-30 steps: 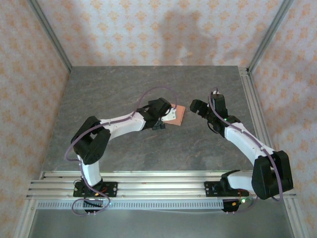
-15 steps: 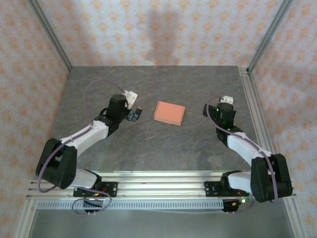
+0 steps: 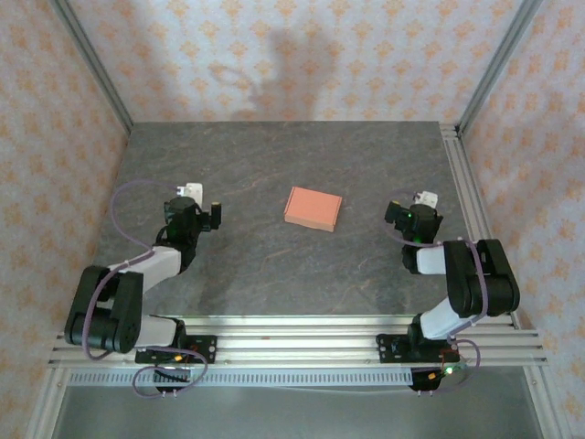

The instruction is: Fold the paper box

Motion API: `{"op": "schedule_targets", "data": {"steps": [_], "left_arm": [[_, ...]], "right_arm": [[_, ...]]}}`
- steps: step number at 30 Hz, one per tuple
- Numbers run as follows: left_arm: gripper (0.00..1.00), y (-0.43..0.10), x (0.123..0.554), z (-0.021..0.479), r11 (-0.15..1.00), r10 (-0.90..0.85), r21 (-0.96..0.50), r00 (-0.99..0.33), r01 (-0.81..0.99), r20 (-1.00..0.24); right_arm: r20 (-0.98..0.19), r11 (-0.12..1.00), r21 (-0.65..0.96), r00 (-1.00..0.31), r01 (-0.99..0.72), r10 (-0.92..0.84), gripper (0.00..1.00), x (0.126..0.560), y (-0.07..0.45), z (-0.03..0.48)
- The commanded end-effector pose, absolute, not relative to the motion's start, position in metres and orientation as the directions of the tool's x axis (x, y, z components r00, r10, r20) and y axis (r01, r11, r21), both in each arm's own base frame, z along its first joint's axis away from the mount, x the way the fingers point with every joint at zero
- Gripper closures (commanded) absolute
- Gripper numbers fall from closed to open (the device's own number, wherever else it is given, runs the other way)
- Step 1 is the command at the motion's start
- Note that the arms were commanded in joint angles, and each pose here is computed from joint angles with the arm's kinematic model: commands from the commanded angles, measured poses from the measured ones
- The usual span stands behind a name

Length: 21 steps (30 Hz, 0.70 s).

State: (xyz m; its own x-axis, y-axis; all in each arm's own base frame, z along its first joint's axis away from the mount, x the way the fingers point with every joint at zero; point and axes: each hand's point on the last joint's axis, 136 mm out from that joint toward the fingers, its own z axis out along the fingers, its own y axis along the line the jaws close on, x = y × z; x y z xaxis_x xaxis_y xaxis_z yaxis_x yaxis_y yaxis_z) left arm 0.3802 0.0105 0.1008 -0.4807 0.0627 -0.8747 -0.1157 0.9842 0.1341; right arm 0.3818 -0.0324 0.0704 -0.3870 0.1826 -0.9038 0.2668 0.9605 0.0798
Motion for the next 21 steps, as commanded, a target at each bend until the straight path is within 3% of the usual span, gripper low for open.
{"op": "schedule_targets", "data": {"steps": [1, 21], "left_arm": [[0.00, 0.010, 0.396, 0.104, 0.987, 0.025, 0.090, -0.415, -0.136, -0.909], [0.00, 0.020, 0.399, 0.099, 0.982, -0.014, 0.070, -0.436, -0.176, -0.900]], "right_arm": [[-0.944, 0.967, 0.116, -0.277, 0.227, 0.178, 0.00, 0.389, -0.029, 0.095], [-0.936, 0.958, 0.107, -0.298, 0.268, 0.188, 0.01, 0.393, -0.035, 0.092]]}}
